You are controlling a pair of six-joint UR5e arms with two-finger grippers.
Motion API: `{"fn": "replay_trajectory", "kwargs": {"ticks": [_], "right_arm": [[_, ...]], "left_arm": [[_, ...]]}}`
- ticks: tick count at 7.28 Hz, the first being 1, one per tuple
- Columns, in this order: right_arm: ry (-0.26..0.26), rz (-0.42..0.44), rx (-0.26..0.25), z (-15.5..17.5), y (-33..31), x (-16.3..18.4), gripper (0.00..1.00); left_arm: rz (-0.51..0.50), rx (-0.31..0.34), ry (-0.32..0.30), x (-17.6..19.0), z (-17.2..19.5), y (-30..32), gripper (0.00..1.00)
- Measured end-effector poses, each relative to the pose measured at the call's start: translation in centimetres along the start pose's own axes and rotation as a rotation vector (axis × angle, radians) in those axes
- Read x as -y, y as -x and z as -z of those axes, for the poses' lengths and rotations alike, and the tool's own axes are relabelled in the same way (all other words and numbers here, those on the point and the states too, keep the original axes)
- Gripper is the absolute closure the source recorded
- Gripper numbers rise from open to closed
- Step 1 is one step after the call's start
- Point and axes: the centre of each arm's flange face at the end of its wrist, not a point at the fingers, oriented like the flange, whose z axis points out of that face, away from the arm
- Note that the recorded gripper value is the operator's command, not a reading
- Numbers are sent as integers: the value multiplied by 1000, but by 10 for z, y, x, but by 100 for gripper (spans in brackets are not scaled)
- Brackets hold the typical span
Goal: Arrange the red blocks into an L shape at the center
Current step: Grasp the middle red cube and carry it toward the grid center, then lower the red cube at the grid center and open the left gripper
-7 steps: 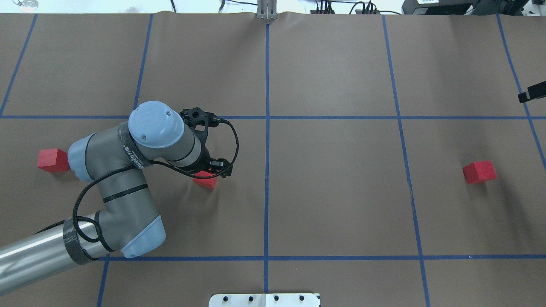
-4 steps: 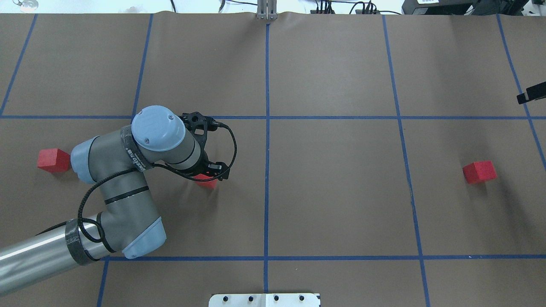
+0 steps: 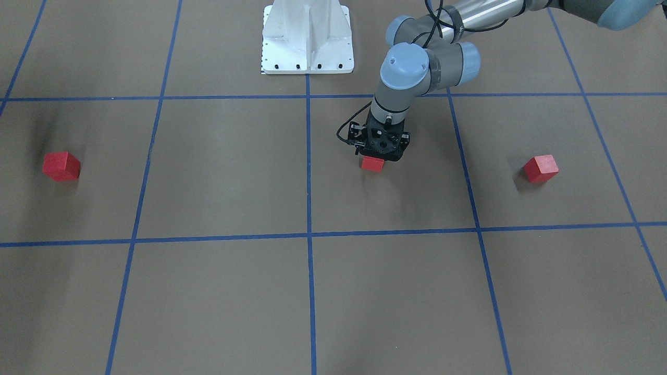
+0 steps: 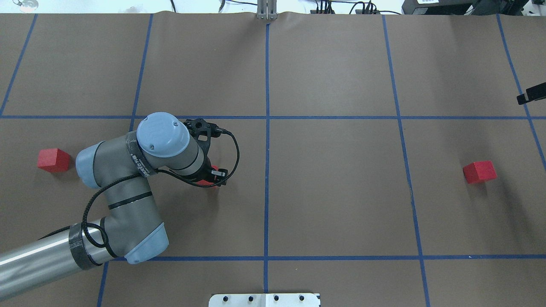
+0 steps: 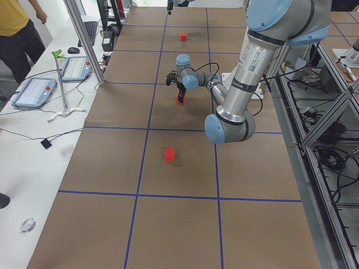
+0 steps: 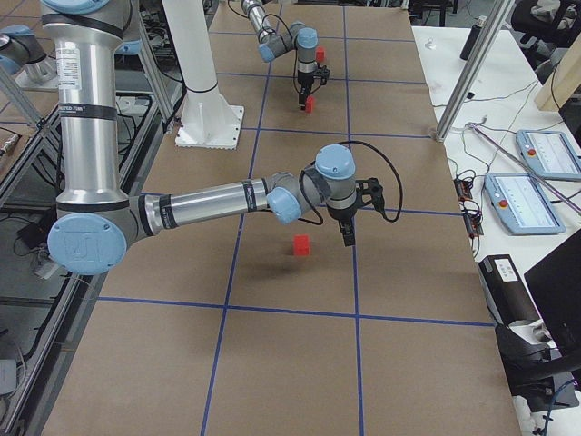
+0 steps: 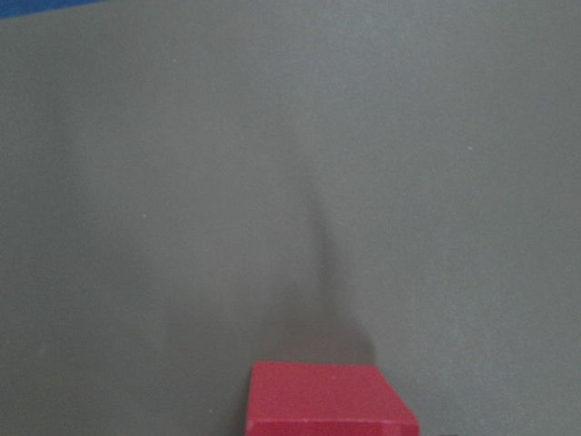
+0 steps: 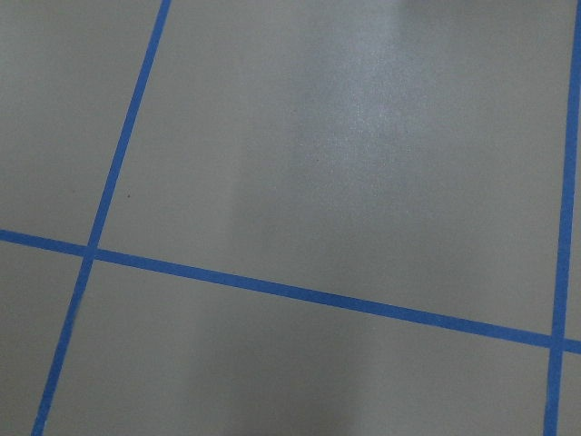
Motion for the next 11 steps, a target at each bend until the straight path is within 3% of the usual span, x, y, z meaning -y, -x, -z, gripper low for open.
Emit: {"fn": "replay_trajectory", "kwargs": {"ticks": [1,3,6,11], "right_arm": [[0,0,0,0,0,0,0],[1,0,0,0,0,0,0],[0,0,0,0,0,0,0],[0,-2,-1,0,0,0,0]], "left_arm": [[1,-7,-6,2,6,-2,91],[20,-13,-31,19,28,-5,92],[102,28,-28,60,65,-55,91],[144,49,-18,125,30,-121,88]]}}
